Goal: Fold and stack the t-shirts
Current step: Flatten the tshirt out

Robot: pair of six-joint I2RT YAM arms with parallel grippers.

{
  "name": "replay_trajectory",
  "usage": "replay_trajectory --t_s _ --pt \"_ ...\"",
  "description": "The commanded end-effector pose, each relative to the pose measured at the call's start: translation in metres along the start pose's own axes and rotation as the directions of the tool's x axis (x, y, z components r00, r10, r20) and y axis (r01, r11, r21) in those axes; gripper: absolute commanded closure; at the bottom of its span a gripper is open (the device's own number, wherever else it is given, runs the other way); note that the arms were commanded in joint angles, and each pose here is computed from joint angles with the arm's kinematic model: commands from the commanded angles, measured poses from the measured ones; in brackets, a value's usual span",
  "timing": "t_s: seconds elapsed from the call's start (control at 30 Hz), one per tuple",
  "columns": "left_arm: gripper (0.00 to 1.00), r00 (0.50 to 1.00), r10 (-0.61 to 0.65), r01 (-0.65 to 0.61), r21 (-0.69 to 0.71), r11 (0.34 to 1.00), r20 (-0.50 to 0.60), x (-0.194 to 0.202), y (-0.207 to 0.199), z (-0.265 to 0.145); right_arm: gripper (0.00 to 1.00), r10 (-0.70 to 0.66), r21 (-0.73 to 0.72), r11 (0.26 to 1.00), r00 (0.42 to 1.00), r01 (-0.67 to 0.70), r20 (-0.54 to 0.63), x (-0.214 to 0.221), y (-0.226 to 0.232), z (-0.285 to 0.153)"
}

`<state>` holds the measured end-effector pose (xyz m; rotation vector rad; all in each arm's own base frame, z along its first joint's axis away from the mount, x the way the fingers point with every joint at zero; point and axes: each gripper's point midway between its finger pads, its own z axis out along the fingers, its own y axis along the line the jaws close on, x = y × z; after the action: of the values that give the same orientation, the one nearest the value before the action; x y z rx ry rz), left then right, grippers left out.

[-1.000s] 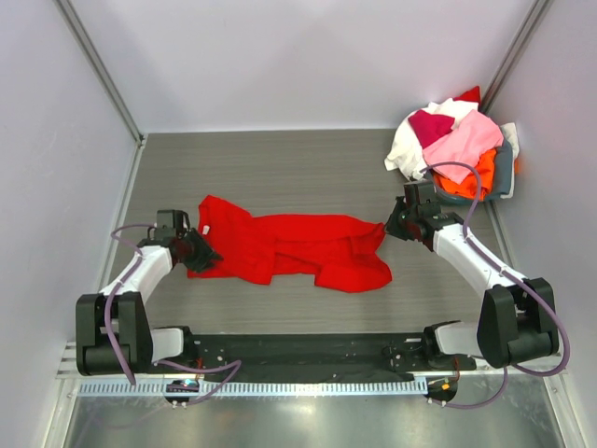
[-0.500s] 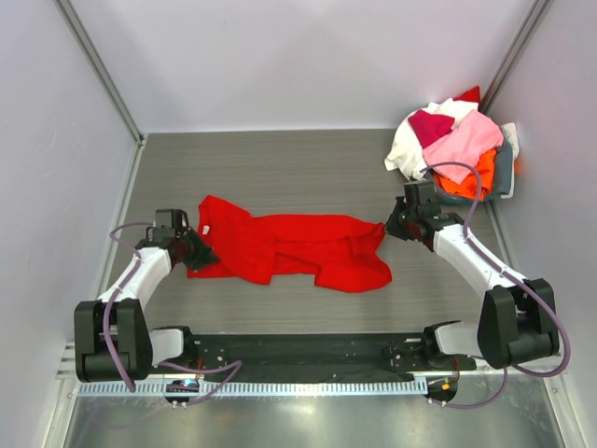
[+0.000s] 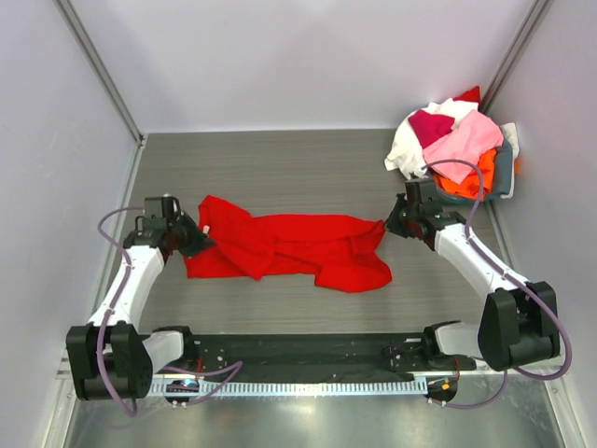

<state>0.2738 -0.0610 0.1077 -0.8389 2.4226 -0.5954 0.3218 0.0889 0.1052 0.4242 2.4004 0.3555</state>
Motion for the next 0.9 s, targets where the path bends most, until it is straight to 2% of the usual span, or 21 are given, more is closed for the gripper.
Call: replay_trajectory --t_s 0.0,0.1,0.17,0.2,0.27,0.3,0.37,0.4,0.43,0.47,0.53,0.57,0.6,0.63,0.73,0.77,0.8,0.83,0.87 --pt "1.0 0.999 0.025 -0.028 0.072 0.997 0.042 -0.029 -0.037 -0.016 0.99 -0.002 -0.075 0.997 0.995 0.01 0.102 -0.044 0.03 -0.013" --pt "1.0 0.999 0.02 -0.025 0.095 0.995 0.047 -0.048 -0.054 -0.021 0.99 -0.003 -0.13 0.991 0.989 0.023 0.15 -0.074 0.052 -0.024" --pt "1.0 0.996 0.025 -0.037 0.144 0.989 0.087 -0.077 -0.082 -0.037 0.99 -0.009 -0.144 0.989 0.988 0.032 0.153 -0.086 0.062 -0.028" --pt "1.0 0.995 0.011 -0.025 0.145 0.989 0.097 -0.088 -0.085 -0.045 0.99 -0.014 -0.178 0.983 0.981 0.049 0.192 -0.107 0.077 -0.04" --pt "1.0 0.985 0.021 -0.058 0.207 0.977 0.174 -0.123 -0.118 -0.079 0.99 -0.021 -0.211 0.975 0.971 0.073 0.238 -0.135 0.096 -0.062" --pt "1.0 0.972 0.02 -0.077 0.238 0.968 0.235 -0.144 -0.137 -0.109 0.99 -0.028 -0.218 0.972 0.967 0.085 0.252 -0.143 0.101 -0.072" --pt "1.0 0.958 0.02 -0.1 0.268 0.958 0.287 -0.161 -0.153 -0.14 0.99 -0.025 -0.266 0.956 0.939 0.123 0.342 -0.171 0.121 -0.11" --pt "1.0 0.935 0.019 -0.131 0.298 0.945 0.353 -0.174 -0.168 -0.174 0.99 -0.029 -0.282 0.949 0.926 0.144 0.376 -0.18 0.126 -0.124" --pt "1.0 0.925 0.017 -0.148 0.32 0.936 0.38 -0.178 -0.175 -0.191 0.99 -0.024 -0.299 0.941 0.913 0.159 0.408 -0.186 0.131 -0.141" --pt "1.0 0.914 0.022 -0.181 0.358 0.916 0.405 -0.177 -0.185 -0.214 0.99 -0.012 -0.327 0.927 0.883 0.186 0.47 -0.198 0.14 -0.172" --pt "1.0 0.868 0.029 -0.27 0.421 0.866 0.496 -0.177 -0.207 -0.263 0.99 -0.002 -0.35 0.91 0.845 0.224 0.535 -0.206 0.145 -0.208" --pt "0.99 0.83 0.041 -0.349 0.459 0.817 0.557 -0.167 -0.221 -0.296 0.99 0.018 -0.368 0.895 0.807 0.25 0.591 -0.209 0.147 -0.243" --pt "1.0 0.803 0.034 -0.385 0.475 0.791 0.594 -0.16 -0.228 -0.317 0.99 0.029 -0.377 0.887 0.785 0.265 0.618 -0.209 0.147 -0.26" --pt "1.0 0.754 0.012 -0.451 0.505 0.736 0.656 -0.144 -0.238 -0.354 0.99 0.037 -0.387 0.878 0.766 0.282 0.642 -0.208 0.148 -0.276" --pt "1.0 0.692 -0.033 -0.518 0.528 0.673 0.721 -0.119 -0.244 -0.398 0.99 0.086 -0.418 0.841 0.678 0.343 0.73 -0.195 0.142 -0.342" --pt "1.0 0.659 -0.052 -0.553 0.53 0.642 0.751 -0.109 -0.247 -0.418 0.99 0.095 -0.422 0.837 0.666 0.349 0.74 -0.189 0.138 -0.349" --pt "1.0 0.611 -0.071 -0.597 0.517 0.614 0.789 -0.093 -0.247 -0.443 0.99 0.129 -0.431 0.819 0.61 0.379 0.782 -0.18 0.133 -0.382" --pt "1.0 0.577 -0.09 -0.617 0.506 0.603 0.812 -0.085 -0.246 -0.458 0.99 0.146 -0.425 0.822 0.582 0.378 0.8 -0.176 0.126 -0.394" --pt "1.0 0.521 -0.118 -0.656 0.485 0.578 0.845 -0.069 -0.244 -0.484 0.99 0.159 -0.424 0.825 0.567 0.374 0.808 -0.172 0.121 -0.397"
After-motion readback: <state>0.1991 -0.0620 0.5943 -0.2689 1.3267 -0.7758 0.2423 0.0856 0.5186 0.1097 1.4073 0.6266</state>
